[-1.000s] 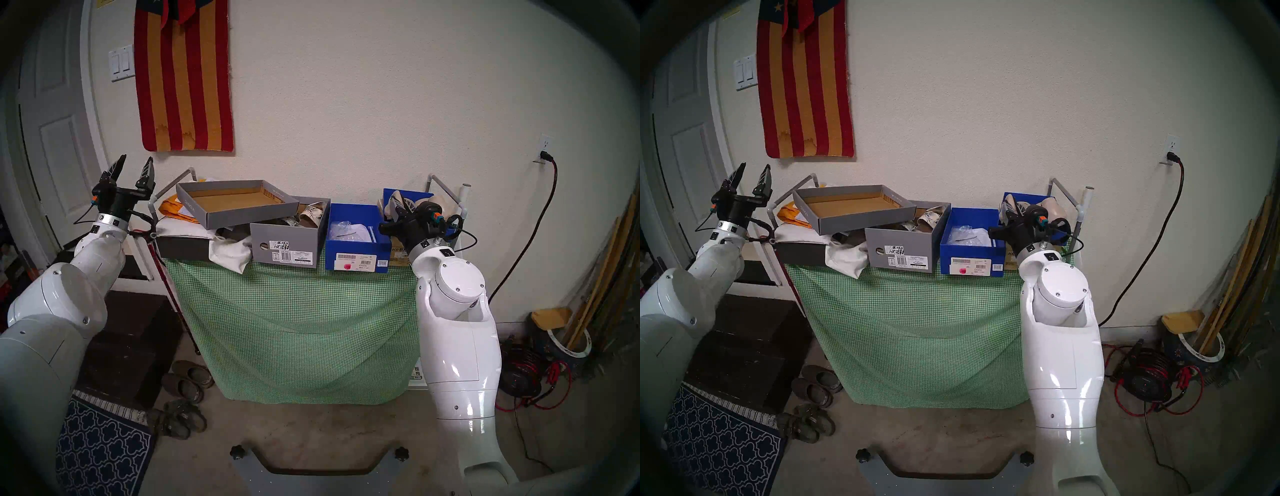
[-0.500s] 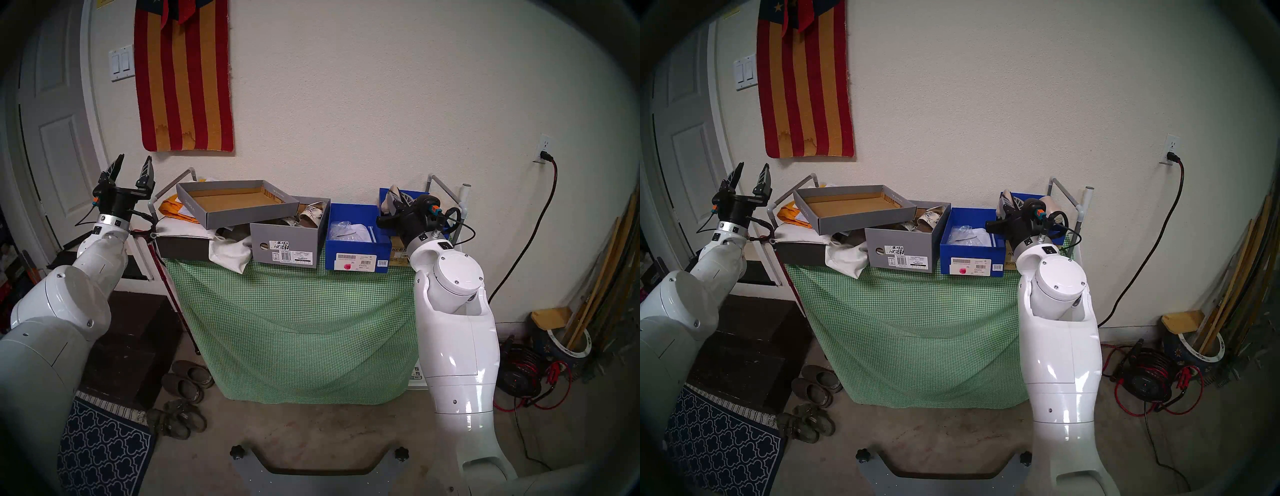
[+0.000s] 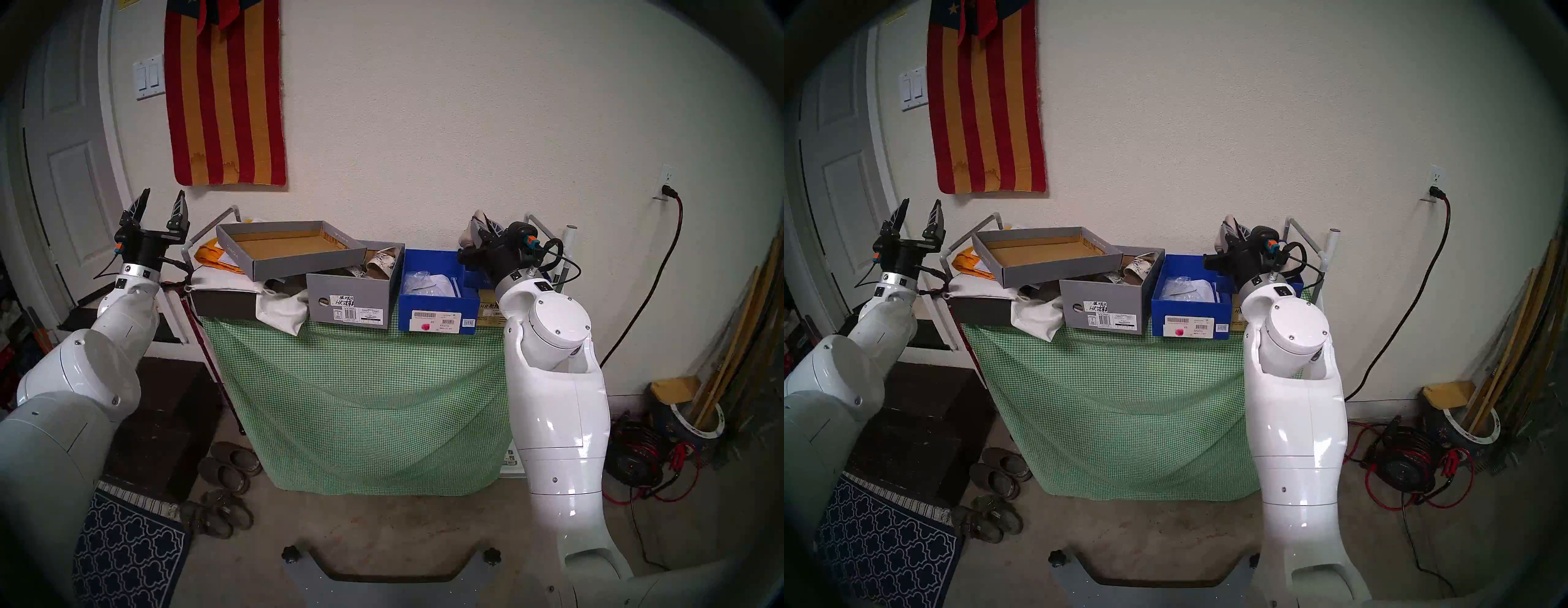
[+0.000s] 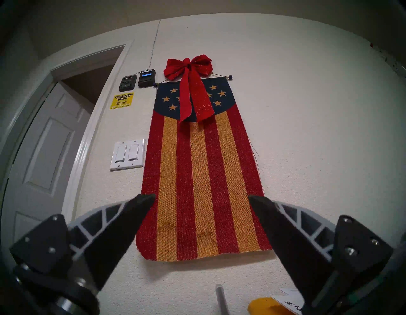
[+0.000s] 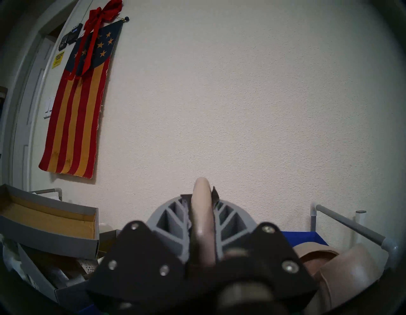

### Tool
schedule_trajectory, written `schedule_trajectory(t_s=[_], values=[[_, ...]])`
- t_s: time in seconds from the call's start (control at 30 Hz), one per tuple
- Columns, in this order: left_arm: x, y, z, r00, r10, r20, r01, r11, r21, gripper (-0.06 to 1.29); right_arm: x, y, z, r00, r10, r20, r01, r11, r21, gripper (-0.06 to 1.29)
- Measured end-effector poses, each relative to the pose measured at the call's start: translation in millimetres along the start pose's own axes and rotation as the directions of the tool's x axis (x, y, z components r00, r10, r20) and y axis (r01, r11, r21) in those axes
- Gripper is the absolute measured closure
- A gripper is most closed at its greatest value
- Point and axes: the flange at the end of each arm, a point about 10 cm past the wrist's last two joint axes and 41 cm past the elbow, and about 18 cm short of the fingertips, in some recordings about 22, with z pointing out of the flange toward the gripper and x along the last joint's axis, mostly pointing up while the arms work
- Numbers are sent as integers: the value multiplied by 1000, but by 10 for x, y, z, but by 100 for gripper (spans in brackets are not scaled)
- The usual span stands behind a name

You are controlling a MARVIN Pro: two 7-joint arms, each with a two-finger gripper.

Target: Put shoes into shoe box

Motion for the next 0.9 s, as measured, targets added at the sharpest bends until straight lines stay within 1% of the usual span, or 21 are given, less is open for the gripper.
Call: schedule_trajectory(t_s=[0.17,0.43,0.67,0.9], values=[[-3,9,-7,1000,8,-7,-8,1000,7,3,-54,-77,39,1000,6,13,-6,1000,26,107],[-6,25,-19,1000,22,-17,-22,1000,16,3,-198,-281,100,999,16,49,-20,996,88,107],[-5,37,-30,999,35,-28,-34,999,22,3,-330,-492,130,996,15,83,-28,988,149,107],[0,50,-38,998,48,-39,-47,999,27,3,-418,-624,150,994,4,106,-24,982,190,107]])
